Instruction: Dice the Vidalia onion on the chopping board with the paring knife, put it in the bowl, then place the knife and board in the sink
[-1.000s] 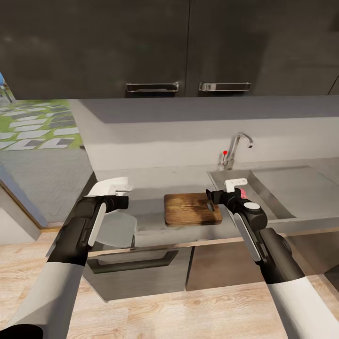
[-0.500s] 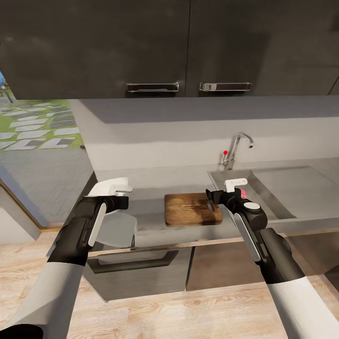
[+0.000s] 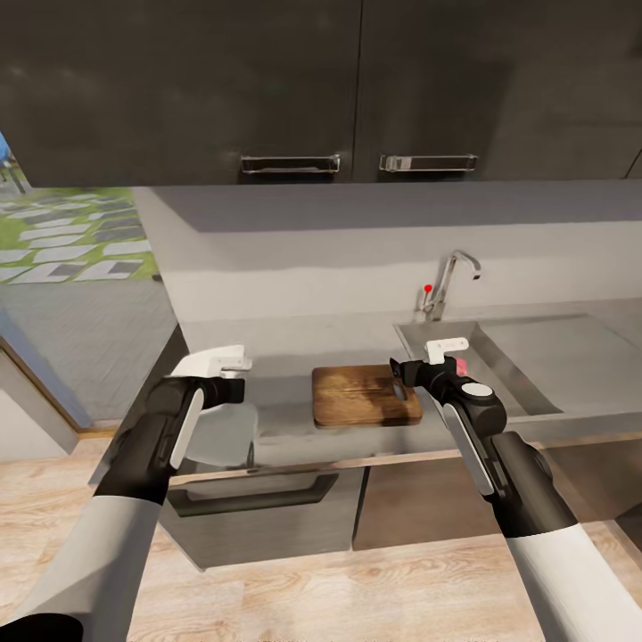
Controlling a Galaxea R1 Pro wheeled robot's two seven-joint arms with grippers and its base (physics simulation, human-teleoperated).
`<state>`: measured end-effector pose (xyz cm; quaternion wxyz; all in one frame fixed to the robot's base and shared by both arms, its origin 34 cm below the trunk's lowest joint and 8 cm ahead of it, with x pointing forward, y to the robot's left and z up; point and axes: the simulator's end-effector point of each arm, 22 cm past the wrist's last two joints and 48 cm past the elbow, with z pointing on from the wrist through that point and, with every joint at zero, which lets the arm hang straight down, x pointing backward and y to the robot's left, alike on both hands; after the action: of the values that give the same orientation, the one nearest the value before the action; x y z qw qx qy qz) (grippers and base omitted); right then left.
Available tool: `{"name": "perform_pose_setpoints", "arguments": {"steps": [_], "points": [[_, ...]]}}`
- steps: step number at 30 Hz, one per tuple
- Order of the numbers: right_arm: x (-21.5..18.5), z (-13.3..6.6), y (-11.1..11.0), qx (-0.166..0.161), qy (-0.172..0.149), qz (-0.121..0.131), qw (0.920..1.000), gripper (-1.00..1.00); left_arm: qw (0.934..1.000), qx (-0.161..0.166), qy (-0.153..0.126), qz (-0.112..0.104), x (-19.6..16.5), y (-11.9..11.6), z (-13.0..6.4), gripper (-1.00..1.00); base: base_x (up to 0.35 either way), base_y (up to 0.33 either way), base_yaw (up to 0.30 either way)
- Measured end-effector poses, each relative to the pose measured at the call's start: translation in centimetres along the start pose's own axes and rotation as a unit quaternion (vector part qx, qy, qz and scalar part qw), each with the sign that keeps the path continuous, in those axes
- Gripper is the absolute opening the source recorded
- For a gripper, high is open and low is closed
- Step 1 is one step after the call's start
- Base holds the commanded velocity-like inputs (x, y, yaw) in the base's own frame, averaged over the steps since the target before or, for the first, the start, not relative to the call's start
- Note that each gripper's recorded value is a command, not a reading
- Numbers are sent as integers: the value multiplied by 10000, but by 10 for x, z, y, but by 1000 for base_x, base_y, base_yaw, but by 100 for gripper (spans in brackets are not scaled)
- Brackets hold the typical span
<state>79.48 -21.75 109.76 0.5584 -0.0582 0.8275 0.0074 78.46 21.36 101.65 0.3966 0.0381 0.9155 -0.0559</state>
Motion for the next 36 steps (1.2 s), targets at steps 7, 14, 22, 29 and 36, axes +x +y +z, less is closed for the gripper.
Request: {"name": "perform_pose_setpoints", "arguments": {"steps": [7, 14, 22, 29, 36], "points": [[4, 2, 0, -1, 30, 4, 10000, 100, 9998, -8, 202, -37, 16, 2, 10, -100, 0, 0, 0], [5, 3, 0, 1, 39, 8, 10000, 100, 9995, -60, 306, -49, 24, 4, 14, -100, 0, 0, 0], [6, 3, 0, 1, 49, 9, 10000, 100, 9994, -103, 333, -48, 26, 4, 15, -100, 0, 0, 0], [6, 3, 0, 1, 47, 9, 10000, 100, 9994, -109, 334, -44, 26, 4, 15, -100, 0, 0, 0], [6, 3, 0, 0, 43, 9, 10000, 100, 9994, -108, 331, -44, 26, 4, 15, -100, 0, 0, 0]]}}
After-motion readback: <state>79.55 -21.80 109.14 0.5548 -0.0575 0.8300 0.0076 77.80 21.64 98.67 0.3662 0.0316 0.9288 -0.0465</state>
